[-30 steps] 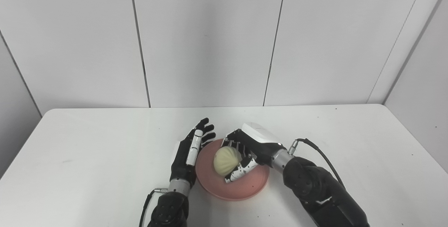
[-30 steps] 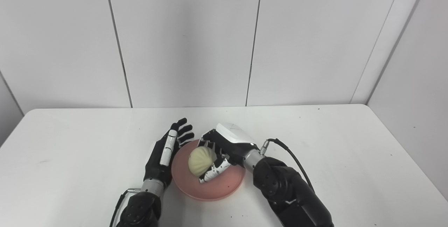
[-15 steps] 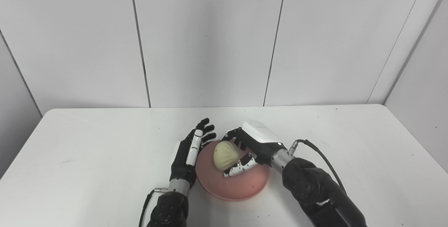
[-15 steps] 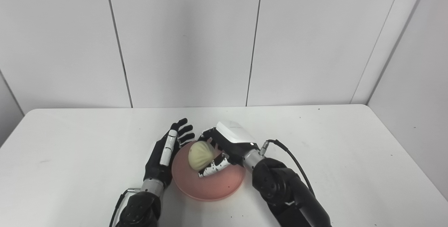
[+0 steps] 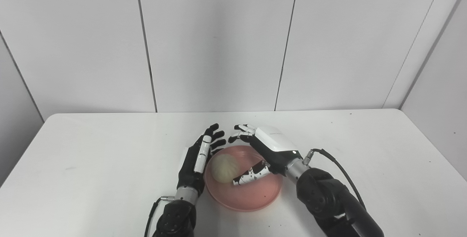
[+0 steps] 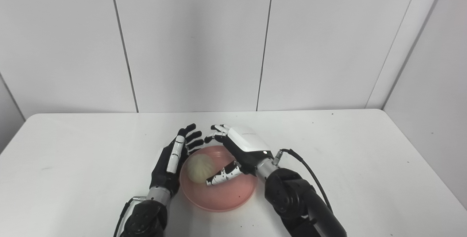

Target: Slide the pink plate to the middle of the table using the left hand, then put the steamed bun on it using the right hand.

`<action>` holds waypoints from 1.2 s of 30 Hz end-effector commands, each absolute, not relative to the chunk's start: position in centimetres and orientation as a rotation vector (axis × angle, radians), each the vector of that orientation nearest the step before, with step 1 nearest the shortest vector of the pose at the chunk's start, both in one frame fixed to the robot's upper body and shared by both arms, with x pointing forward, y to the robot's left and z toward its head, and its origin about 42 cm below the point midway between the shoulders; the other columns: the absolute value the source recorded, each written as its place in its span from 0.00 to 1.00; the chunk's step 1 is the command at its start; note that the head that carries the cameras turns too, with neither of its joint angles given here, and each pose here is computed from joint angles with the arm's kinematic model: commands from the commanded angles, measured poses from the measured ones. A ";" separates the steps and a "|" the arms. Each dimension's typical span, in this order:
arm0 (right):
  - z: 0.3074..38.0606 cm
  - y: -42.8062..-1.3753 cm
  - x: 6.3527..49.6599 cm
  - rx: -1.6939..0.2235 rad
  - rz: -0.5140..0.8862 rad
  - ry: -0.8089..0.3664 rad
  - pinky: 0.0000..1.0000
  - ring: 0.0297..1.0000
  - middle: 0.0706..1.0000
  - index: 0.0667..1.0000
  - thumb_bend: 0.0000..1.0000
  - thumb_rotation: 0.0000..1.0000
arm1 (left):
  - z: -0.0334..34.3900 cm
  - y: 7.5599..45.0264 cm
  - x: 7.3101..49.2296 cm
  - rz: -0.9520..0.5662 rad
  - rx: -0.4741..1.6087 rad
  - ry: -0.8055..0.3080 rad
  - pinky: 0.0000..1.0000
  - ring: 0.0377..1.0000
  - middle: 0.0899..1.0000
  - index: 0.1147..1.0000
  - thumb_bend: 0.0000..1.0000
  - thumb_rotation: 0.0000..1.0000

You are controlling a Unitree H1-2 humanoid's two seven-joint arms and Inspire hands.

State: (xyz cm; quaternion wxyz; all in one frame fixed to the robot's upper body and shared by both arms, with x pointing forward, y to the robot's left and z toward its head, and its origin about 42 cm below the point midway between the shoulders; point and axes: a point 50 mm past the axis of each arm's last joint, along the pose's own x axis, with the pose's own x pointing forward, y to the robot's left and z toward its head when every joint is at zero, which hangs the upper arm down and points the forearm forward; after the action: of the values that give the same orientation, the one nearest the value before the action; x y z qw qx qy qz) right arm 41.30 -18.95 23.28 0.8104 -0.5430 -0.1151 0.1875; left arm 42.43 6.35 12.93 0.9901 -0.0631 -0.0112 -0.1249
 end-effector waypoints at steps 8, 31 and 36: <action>24.6 -18.2 40.0 -1.025 0.337 -0.364 0.85 0.93 0.90 0.74 0.98 0.31 | 10.4 6.9 41.3 -0.245 -0.124 0.110 0.76 0.80 0.81 0.81 0.59 0.93; 18.1 -20.3 37.3 -0.173 -0.080 -0.368 0.77 0.85 0.88 0.88 0.63 1.00 | 11.4 9.5 39.7 -0.140 -0.144 -0.100 0.79 0.81 0.84 0.97 0.63 0.90; 17.5 -20.1 37.3 -0.168 -0.112 -0.368 0.76 0.85 0.87 0.88 0.66 1.00 | 11.4 10.3 39.7 -0.141 -0.122 -0.098 0.81 0.83 0.85 0.97 0.64 0.92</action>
State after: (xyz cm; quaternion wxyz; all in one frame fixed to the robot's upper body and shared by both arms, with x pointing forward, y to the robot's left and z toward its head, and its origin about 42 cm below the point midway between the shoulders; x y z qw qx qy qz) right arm 36.93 -20.38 15.95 0.9857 -0.0887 -0.1352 -0.0478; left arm 40.34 8.82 12.77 0.9924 -0.0744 -0.0562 -0.0801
